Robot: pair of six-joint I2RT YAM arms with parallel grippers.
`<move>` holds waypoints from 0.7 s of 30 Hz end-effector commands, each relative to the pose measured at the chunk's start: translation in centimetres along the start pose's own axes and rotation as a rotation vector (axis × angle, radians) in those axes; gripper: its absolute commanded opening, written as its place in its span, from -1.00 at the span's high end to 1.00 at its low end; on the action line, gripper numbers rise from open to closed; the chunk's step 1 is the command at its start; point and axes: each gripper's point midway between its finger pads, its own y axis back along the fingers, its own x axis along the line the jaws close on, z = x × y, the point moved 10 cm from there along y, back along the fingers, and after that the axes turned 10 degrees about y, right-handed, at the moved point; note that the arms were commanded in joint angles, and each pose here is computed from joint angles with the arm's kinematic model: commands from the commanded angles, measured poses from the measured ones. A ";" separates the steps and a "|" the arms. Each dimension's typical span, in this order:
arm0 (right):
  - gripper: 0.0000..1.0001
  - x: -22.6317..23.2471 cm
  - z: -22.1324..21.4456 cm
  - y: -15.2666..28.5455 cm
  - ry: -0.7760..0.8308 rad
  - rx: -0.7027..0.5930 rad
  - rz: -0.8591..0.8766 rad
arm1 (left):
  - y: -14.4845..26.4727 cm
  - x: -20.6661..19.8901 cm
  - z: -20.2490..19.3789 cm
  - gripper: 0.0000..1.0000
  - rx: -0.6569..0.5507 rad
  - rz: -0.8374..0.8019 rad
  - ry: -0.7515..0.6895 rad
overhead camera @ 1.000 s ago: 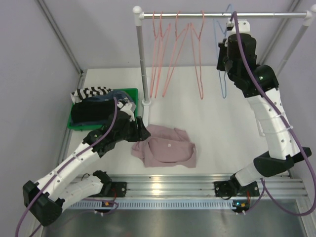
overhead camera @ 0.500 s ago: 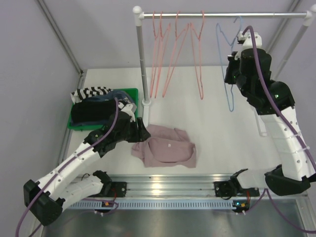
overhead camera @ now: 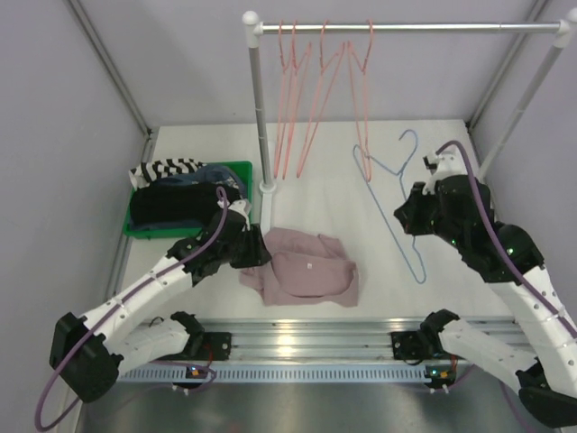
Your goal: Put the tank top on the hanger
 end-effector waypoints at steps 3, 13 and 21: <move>1.00 3.1 -3.6 0.1 -0.048 0.043 0.213 | -1.0 -0.1 -1.1 -0.03 -0.029 0.038 0.026; 1.00 6.3 -7.0 1.6 0.018 0.113 0.303 | -2.3 -1.2 -3.4 -0.01 -0.088 0.168 0.028; 1.00 6.0 -9.7 2.2 0.047 0.175 0.359 | -3.1 -2.1 -3.6 0.06 -0.137 0.255 0.022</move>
